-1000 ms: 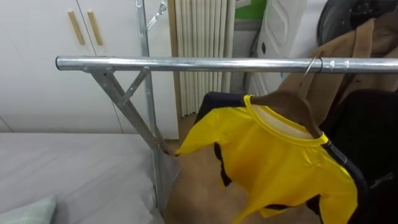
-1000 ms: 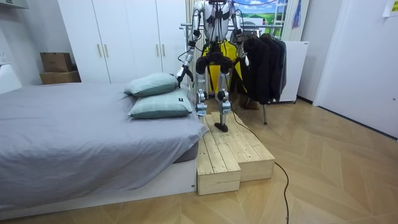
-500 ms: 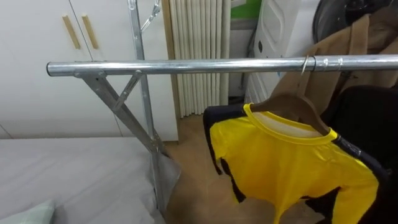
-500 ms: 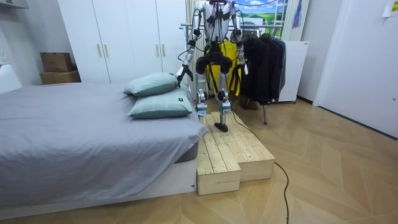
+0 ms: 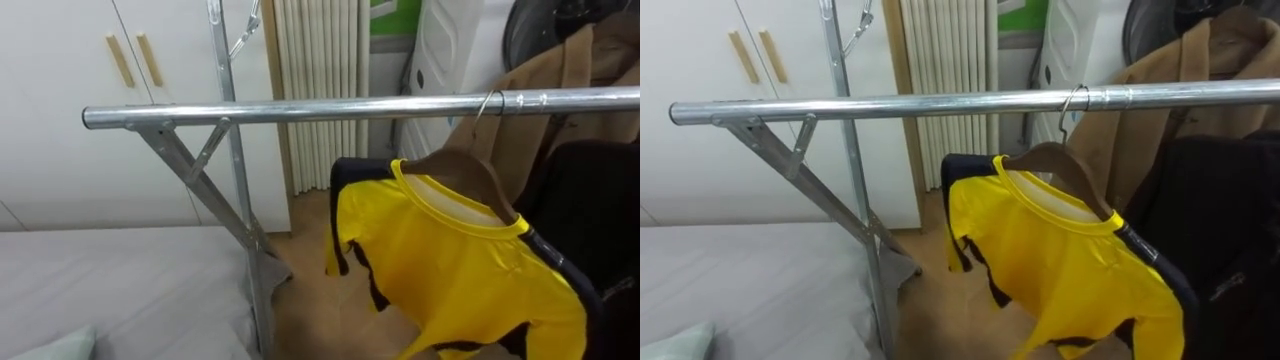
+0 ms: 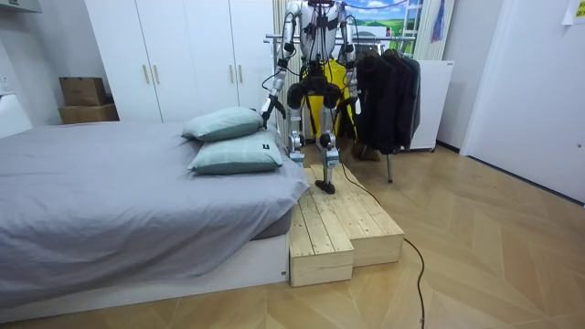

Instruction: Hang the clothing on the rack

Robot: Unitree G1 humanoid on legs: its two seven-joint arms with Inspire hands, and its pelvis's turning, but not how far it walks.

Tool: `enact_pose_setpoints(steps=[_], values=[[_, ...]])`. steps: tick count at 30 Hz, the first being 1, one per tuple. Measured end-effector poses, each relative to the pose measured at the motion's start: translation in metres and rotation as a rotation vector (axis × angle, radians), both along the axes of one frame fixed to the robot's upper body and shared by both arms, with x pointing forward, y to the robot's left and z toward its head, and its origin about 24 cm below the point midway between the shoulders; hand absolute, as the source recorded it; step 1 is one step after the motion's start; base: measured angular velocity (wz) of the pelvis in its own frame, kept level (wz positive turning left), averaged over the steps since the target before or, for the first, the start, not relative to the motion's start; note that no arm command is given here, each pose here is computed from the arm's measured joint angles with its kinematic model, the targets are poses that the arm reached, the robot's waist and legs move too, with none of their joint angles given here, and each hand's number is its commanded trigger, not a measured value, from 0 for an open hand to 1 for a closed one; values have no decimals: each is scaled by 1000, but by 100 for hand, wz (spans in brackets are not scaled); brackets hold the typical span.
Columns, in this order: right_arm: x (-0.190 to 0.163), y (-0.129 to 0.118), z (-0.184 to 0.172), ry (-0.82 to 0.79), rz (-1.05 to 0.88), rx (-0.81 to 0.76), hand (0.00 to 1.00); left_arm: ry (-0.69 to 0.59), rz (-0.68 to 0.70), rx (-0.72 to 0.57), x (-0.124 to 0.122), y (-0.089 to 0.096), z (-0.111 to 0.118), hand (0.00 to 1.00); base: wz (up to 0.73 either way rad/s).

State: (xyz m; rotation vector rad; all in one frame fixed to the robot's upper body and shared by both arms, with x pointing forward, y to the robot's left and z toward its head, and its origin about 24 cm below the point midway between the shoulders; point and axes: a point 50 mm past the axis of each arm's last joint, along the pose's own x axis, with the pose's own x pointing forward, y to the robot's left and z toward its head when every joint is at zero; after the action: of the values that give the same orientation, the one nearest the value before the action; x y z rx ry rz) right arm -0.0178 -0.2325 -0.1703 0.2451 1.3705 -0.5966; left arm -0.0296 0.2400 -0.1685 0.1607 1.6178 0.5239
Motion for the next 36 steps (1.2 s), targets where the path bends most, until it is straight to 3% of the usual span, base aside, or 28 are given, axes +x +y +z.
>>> enact_pose_setpoints(steps=[8, 19, 36], values=[[3, 1, -1, 13, 18, 11, 0, 1, -7, -16, 0, -2, -1, 0, 0], [32, 1, -1, -54, 102, -2, 0, -29, -19, -13, 14, -2, -1, 0, 1], [33, 2, -1, -59, 128, -7, 0, -30, -25, -9, 15, -2, -1, 0, 0]])
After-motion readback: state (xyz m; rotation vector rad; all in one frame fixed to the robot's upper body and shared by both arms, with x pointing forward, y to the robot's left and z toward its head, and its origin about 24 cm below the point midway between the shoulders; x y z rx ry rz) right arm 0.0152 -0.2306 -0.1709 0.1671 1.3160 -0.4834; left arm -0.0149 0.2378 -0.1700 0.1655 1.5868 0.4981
